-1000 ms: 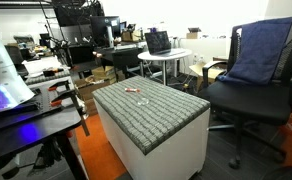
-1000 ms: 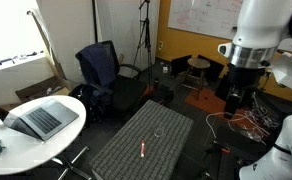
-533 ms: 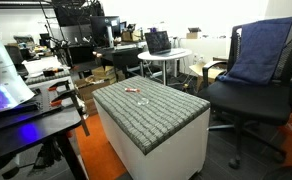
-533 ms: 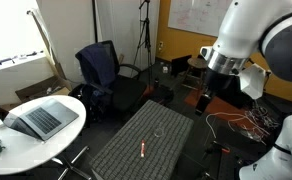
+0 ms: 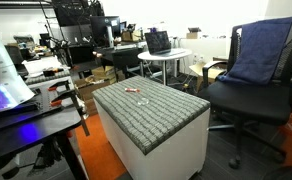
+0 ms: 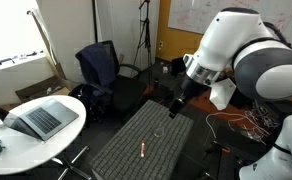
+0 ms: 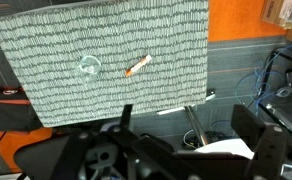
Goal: Pick the marker and put it in the cup
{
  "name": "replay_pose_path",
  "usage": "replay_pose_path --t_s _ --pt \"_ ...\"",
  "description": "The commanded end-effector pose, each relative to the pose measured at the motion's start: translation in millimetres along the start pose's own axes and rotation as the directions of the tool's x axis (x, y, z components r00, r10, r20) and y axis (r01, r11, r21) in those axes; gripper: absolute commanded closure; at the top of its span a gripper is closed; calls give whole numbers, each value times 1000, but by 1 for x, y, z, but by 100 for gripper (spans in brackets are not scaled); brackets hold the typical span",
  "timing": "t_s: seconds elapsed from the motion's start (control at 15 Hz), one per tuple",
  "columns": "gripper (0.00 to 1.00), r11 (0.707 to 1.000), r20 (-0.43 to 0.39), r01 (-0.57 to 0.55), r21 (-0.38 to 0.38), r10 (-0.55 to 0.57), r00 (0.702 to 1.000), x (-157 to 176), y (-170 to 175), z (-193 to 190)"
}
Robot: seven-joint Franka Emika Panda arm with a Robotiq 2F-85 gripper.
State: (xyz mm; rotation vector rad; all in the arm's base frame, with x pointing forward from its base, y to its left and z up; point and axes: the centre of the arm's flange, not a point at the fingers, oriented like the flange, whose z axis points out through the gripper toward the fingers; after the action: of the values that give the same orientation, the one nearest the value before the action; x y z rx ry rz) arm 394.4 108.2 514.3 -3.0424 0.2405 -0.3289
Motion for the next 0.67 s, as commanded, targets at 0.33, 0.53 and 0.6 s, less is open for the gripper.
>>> replay_pose_path --t_s 0.33,0.53,0.6 --pt "0 955 -98 -274 116 286 953 51 -24 57" --pt "0 927 -115 -349 133 365 924 68 -28 81" --pt "0 919 -114 -369 138 385 916 73 -28 88"
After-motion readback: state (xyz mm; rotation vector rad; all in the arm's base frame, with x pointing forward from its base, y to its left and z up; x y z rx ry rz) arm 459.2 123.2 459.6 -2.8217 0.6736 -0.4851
